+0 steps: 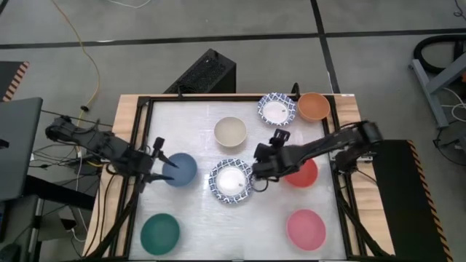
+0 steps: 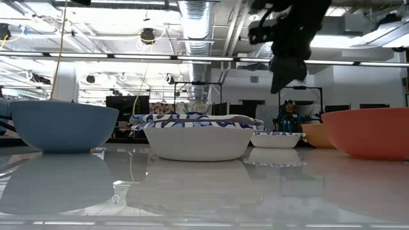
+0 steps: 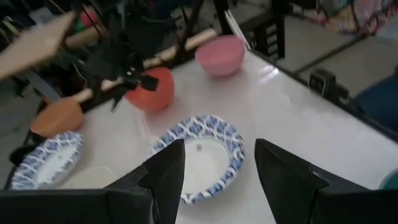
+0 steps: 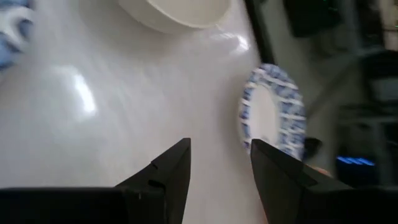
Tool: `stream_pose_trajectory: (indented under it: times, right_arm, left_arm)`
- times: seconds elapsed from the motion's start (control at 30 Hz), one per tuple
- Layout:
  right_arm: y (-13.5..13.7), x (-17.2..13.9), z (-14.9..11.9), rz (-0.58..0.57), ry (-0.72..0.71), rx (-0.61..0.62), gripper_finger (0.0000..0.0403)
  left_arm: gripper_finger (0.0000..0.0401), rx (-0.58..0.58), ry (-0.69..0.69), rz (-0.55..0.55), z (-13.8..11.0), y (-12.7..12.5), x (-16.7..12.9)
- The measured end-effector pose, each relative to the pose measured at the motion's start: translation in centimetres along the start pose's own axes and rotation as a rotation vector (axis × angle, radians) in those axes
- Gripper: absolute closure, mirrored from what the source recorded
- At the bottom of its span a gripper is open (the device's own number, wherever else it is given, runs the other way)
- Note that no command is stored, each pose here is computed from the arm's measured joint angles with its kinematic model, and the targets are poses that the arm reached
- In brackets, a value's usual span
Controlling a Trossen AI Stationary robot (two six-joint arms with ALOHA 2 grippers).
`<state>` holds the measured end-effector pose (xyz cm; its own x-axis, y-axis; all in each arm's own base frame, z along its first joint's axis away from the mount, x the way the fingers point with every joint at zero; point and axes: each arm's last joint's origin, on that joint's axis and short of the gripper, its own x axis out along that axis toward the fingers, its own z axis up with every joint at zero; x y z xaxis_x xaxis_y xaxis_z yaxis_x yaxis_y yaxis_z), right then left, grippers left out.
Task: Nest bowls inside each other by size order
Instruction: Stack the top white blue bowl into the center white blue bowls
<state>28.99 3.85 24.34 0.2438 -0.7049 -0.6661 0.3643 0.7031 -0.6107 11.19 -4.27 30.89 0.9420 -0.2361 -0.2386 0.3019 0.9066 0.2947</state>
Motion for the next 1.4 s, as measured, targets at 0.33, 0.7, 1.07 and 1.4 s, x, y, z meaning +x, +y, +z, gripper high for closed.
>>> stream_pose_trajectory:
  times: [0.33, 0.7, 1.07, 1.4]
  right_arm:
    - [-5.9, 2.0, -3.9, 0.25, -0.145, 0.233, 0.0216]
    - [-6.1, 6.5, -3.6, 0.213, -0.098, 0.084, 0.0216]
    - [-5.1, 11.9, -4.0, 0.158, 0.077, -0.039, 0.0216]
    - [-5.4, 14.0, -4.4, 0.02, 0.149, -0.049, 0.0216]
  left_arm:
    - [0.0216, 0.027, -0.12, 0.003, 0.3, 0.4, -2.7]
    - [0.0216, 0.042, -0.095, 0.042, 0.1, 0.5, -2.9]
    - [0.0216, 0.037, -0.064, 0.034, -0.2, 0.4, -2.8]
    - [0.0216, 0.032, -0.046, 0.028, -0.4, 0.4, -2.8]
